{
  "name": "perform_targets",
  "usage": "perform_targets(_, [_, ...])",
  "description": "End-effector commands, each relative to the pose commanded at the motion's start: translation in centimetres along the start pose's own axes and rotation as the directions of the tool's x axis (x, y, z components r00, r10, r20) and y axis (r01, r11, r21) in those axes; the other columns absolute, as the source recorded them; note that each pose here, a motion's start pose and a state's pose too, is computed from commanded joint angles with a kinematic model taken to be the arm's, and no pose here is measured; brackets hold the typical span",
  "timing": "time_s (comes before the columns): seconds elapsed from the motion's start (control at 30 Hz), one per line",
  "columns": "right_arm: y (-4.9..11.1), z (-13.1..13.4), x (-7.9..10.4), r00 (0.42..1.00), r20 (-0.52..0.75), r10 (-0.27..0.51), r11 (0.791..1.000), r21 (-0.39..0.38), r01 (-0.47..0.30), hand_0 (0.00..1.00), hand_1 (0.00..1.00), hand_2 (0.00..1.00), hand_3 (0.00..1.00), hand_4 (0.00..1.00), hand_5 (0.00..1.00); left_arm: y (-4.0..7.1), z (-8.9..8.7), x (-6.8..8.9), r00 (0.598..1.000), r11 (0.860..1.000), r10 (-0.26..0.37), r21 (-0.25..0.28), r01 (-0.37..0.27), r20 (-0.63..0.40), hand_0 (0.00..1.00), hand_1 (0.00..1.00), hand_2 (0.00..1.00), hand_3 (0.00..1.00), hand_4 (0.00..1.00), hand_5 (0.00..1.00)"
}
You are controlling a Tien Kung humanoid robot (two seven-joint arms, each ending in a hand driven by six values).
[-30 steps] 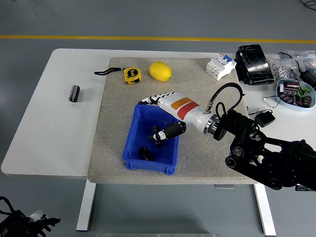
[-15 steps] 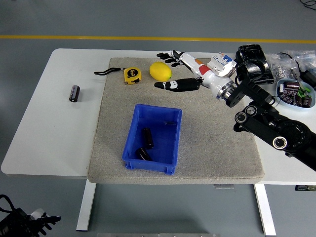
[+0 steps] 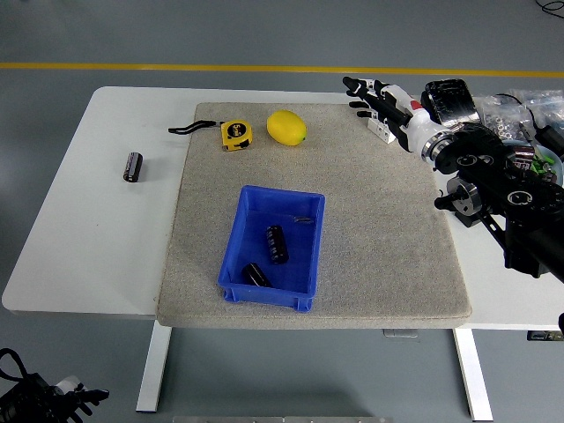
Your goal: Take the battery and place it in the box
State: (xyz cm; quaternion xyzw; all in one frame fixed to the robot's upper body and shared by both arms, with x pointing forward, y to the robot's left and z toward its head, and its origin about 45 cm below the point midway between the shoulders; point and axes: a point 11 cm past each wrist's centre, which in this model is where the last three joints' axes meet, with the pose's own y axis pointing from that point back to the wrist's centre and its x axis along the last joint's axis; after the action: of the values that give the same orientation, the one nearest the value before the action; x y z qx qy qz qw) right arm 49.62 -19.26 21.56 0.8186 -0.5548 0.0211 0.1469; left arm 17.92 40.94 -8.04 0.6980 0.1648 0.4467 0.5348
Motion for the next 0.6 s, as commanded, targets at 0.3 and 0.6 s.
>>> perform_targets(0.3, [0.3,2.8,-0.1,0.998,-0.047,-0.044,0.994,-0.098,0.039,0.889,0.849,0.865,0.885,0.998,0.842,0.0,0.1,0.0,1.000,1.000,-0.002,-0.003,0.002,0.004,0.556,0.514,0.600,0.598,0.585,0.635])
perform_targets(0.6, [0.9,4.9,0.6,0.991,-0.111,-0.071,0.985,-0.166,0.052,0.889,0.843,0.856,0.861,0.998,0.863,0.1,0.7,0.2,1.000,1.000,0.004,-0.015,-0.004,0.000,0.557,0.515,0.601,0.598,0.585,0.636])
